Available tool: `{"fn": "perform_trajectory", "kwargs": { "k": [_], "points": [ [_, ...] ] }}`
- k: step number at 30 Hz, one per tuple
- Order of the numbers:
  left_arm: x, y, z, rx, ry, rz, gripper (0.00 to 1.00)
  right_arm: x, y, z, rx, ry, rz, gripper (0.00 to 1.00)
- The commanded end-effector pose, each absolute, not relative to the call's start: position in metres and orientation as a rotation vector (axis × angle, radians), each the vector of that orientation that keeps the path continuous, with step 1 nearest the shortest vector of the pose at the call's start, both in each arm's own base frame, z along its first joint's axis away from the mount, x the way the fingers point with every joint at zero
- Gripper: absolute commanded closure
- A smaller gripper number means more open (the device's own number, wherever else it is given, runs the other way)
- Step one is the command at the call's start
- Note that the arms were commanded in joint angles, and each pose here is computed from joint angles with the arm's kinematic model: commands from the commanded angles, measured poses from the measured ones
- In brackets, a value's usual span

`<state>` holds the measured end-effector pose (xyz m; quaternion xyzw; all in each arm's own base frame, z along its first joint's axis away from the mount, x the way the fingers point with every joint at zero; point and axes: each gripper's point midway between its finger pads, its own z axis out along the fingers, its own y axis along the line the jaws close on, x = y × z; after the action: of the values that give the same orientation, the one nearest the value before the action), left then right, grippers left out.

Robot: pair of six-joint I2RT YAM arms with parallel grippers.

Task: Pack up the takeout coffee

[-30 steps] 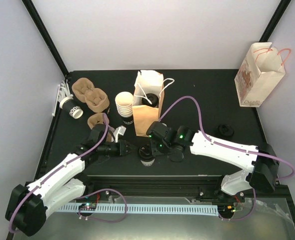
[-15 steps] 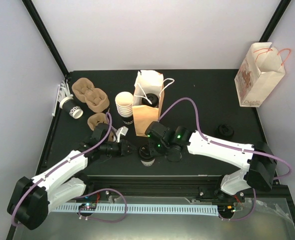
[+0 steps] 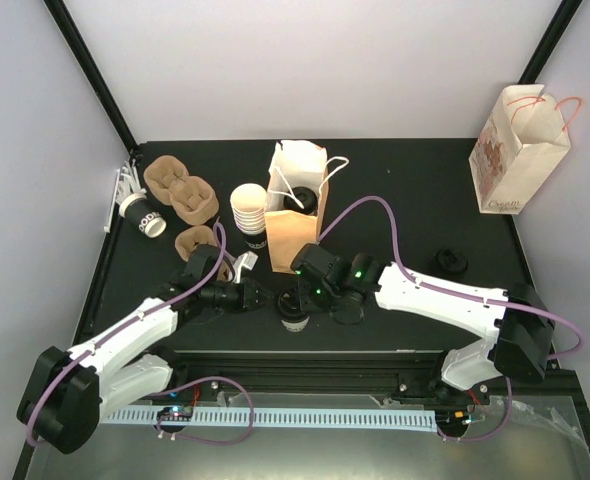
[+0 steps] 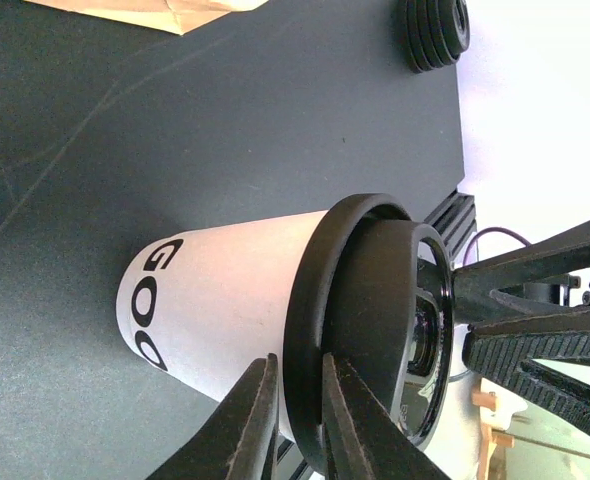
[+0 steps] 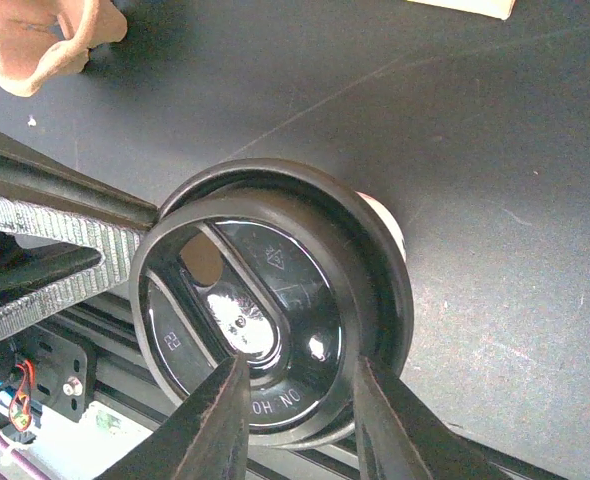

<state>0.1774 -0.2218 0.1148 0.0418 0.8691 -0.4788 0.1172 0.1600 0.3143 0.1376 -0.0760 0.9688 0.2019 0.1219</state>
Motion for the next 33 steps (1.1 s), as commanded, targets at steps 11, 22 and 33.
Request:
{"fn": "perform_trajectory", "kwargs": {
  "k": [11, 22, 33],
  "points": [
    [0.179, -0.222, 0.111, 0.137, 2.562, -1.385, 0.86, 0.164, 0.304, 0.139, -0.22, 2.784, 0.581, 0.66],
    [0.178, -0.222, 0.11, 0.137, 2.566, -1.389, 0.86, 0.159, 0.311, 0.125, -0.228, 2.82, 0.603, 0.68],
    [0.174, -0.22, 0.096, 0.115, 2.596, -1.382, 0.87, 0.144, 0.294, 0.085, -0.185, 2.898, 0.586, 0.7]
  ]
}}
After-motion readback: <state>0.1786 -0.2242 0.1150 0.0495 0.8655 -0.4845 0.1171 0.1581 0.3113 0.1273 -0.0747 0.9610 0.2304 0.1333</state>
